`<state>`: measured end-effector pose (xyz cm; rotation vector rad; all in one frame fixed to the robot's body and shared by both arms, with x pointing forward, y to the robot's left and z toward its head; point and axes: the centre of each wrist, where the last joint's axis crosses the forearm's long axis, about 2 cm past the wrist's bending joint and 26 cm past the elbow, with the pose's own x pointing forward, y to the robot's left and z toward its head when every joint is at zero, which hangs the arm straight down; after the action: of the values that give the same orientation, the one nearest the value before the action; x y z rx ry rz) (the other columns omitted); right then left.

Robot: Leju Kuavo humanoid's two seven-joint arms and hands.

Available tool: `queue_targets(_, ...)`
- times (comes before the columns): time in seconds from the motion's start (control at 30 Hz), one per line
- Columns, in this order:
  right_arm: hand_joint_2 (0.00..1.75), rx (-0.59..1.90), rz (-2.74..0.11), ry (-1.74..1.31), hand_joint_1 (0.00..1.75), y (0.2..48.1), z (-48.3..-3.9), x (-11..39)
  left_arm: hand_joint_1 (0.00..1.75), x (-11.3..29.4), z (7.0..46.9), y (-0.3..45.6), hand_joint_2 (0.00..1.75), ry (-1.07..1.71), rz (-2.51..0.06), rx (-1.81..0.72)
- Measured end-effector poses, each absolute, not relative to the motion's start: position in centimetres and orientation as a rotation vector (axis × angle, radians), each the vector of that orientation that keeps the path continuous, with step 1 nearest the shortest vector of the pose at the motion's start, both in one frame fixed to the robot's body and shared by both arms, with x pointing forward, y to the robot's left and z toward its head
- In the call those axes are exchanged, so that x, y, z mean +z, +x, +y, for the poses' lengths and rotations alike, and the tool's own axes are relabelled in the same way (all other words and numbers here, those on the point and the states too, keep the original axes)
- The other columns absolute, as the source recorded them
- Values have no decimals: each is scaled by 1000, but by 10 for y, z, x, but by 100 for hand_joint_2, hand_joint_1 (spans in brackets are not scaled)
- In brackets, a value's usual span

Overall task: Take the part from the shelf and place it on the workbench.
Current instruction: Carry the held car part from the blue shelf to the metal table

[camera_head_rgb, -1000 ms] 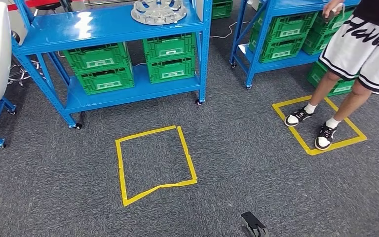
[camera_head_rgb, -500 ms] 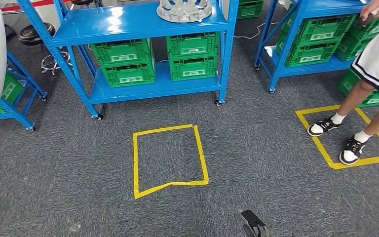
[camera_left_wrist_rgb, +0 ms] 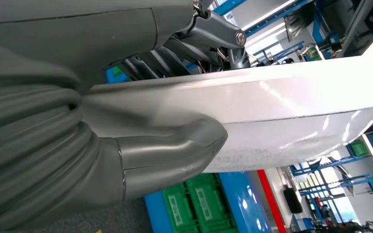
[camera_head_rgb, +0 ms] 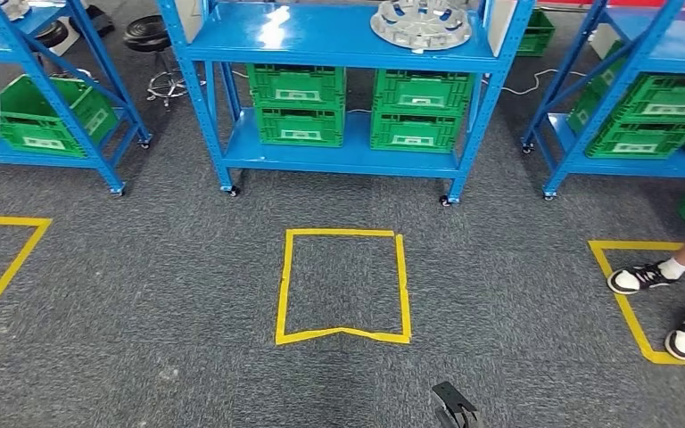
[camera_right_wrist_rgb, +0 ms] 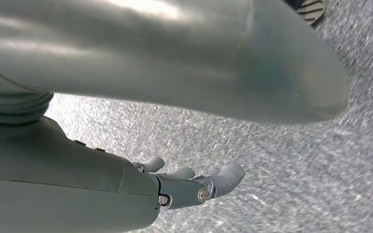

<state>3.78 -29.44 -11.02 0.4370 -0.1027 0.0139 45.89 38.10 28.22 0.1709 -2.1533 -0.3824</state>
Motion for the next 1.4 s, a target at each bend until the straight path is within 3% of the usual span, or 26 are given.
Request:
queue_targets(0.6,0,22,-104,436,0,38,-295,-110,175,277,397,455,175,212,-2141,-361)
queue_targets(1.4,0,7,-95,444,0,38,-291,-110,175,276,363,459,175,182,-2145,-384)
